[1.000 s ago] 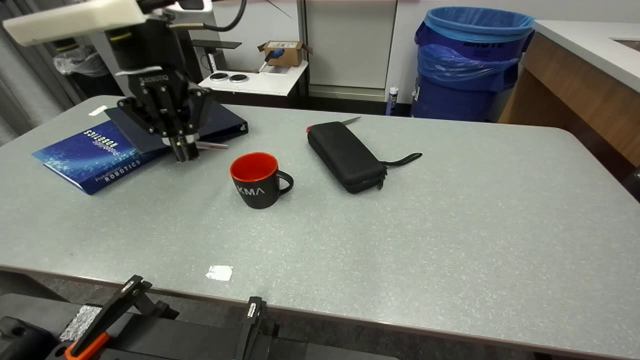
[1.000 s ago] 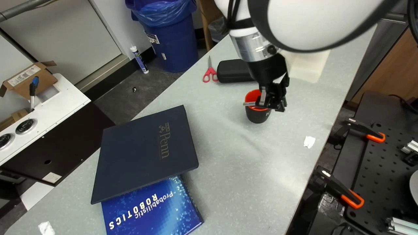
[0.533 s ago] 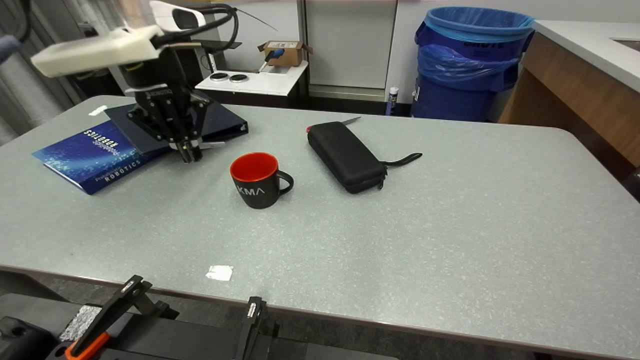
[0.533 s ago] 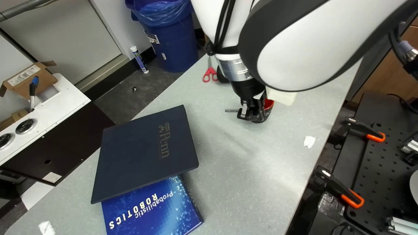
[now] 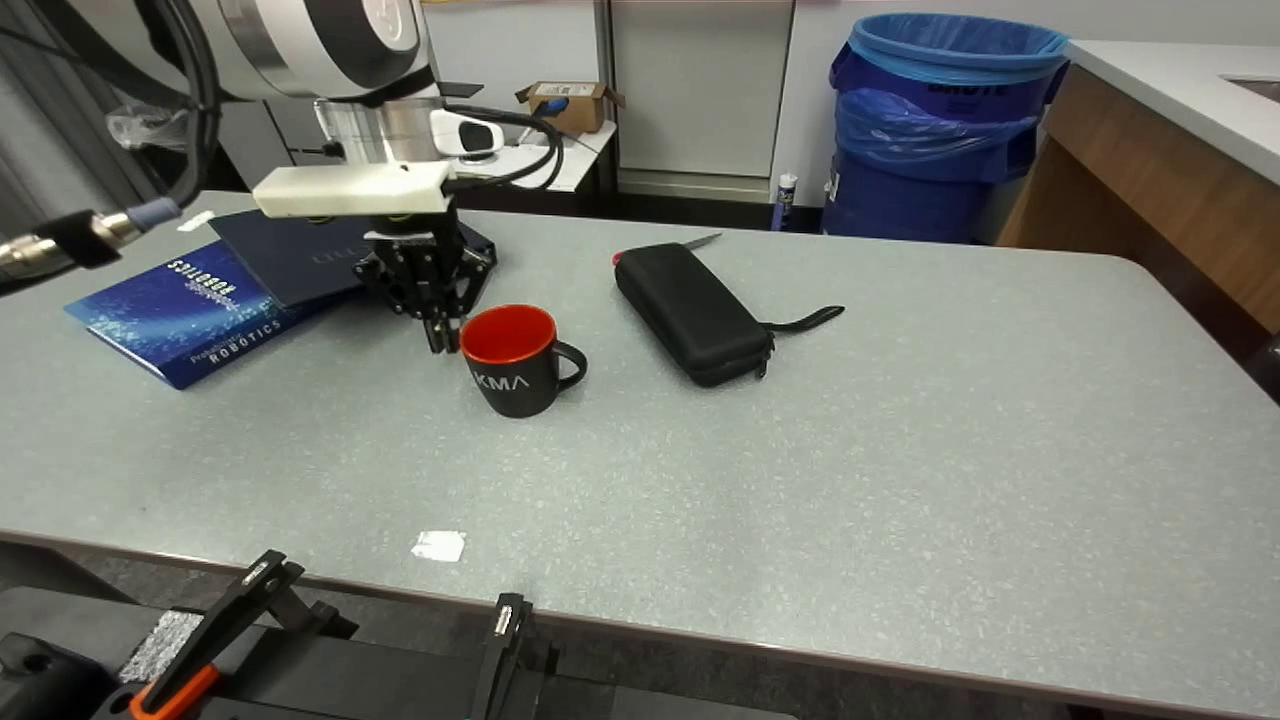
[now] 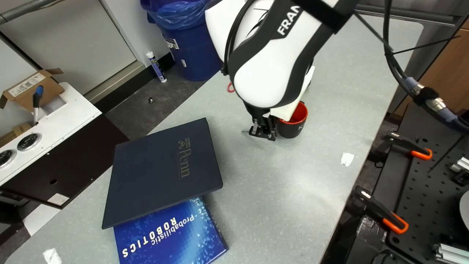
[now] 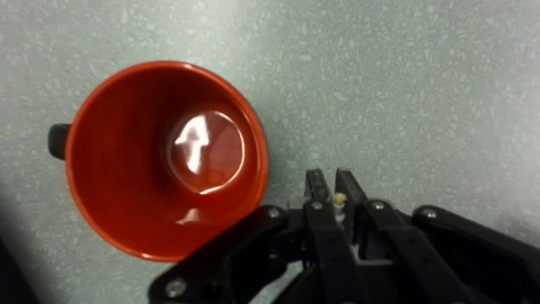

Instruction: Remove the marker from the mug cup and place it on the table

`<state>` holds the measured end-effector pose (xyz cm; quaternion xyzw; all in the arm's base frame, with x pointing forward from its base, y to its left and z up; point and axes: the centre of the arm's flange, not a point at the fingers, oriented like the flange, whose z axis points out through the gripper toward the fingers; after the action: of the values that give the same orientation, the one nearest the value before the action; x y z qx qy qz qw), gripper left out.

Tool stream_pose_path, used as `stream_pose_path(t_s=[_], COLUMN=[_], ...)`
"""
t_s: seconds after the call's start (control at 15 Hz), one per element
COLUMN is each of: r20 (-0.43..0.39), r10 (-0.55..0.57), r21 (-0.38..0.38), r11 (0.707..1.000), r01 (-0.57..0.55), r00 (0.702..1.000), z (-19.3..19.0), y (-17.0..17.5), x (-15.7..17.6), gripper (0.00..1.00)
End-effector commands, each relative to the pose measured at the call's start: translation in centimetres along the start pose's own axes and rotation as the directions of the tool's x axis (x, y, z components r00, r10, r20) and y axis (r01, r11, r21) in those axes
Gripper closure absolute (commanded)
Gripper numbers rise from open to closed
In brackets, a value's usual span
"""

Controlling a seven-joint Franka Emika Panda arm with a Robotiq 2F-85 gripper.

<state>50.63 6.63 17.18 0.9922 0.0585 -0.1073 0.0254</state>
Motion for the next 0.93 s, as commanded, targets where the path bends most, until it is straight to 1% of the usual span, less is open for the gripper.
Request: stream_pose_path(t_s=[0.0,0.07,0.13,0.47,0.67,0.87], r20=[0.015,0.013,0.008,-0.031,-0.043,-0.041], r10=[-0.044,-0.056,-0.062,-0.108,-0.122,-0.128], r21=[0.061,0.072,0.080,0.097,0.119,0.145], r11=[0.997,0.996,0.995,0.989,0.985,0.980], r01=[0.043,0.055,0.061,0.110,0.126,0.133], r00=[0.999,0.998,0.998,0.994,0.992,0.991], z=[0.8,0.7,0.6,-0.5,-1.1,-1.5], y=[-0.3,-0.6,-0.9,-2.1,-2.2,-1.9], x=[2.6,2.5,2.4,1.8,1.7,1.8], gripper=[0.97,0.63,0.62,0.26,0.01,0.00])
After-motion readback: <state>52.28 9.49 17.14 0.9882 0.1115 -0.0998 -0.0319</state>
